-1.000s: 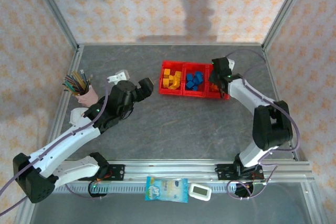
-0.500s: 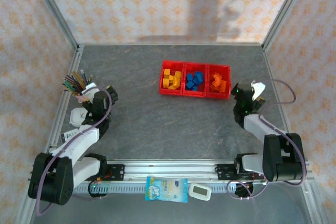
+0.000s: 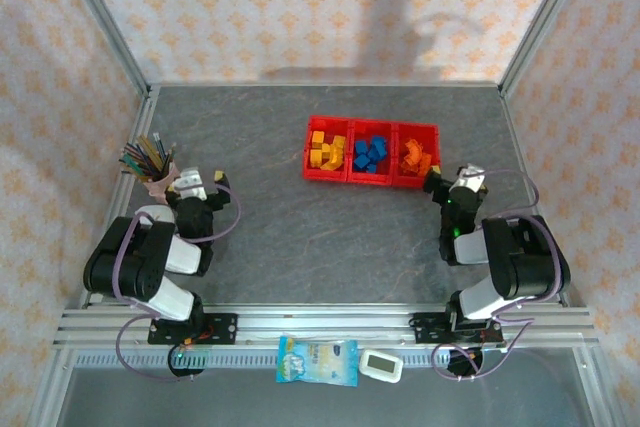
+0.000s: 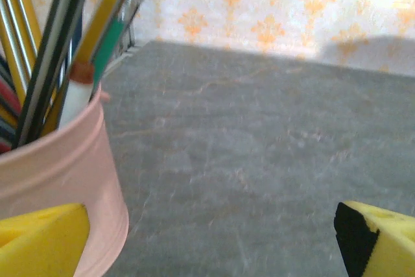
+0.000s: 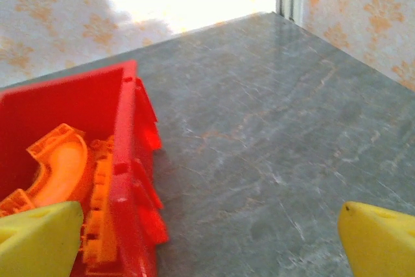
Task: Sort the legos into containers by color
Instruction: Reset both arms
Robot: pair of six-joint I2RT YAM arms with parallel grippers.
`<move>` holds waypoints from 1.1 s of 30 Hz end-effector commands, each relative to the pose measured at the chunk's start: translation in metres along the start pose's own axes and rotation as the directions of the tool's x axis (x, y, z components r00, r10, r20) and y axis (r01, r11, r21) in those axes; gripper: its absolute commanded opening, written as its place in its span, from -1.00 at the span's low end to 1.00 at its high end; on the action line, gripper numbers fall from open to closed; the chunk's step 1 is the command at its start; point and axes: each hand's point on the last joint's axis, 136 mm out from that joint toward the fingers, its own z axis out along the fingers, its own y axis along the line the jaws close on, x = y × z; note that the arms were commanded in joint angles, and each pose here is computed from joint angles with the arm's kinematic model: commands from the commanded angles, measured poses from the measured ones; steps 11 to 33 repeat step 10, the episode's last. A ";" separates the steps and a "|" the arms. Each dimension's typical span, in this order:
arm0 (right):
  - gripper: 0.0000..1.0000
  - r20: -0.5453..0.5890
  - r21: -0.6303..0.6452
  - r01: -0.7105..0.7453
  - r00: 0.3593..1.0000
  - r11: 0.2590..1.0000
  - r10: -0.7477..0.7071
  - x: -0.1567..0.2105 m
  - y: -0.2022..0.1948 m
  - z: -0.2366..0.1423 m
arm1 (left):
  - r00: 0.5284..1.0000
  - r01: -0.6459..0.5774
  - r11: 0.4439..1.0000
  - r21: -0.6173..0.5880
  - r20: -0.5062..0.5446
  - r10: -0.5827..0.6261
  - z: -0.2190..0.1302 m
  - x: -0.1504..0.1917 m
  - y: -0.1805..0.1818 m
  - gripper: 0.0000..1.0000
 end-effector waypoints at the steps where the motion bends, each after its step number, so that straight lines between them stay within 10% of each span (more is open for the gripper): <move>1: 0.99 0.083 -0.023 0.009 0.997 1.000 -0.007 -0.025 0.007 0.002 | 0.992 0.036 0.999 -0.004 0.120 -0.035 0.007 -0.038 -0.002 0.99; 33: 1.00 0.064 -0.108 0.038 0.997 0.993 -0.031 -0.019 0.019 0.002 | 0.993 0.036 0.999 -0.019 0.114 -0.033 0.012 -0.037 0.000 0.99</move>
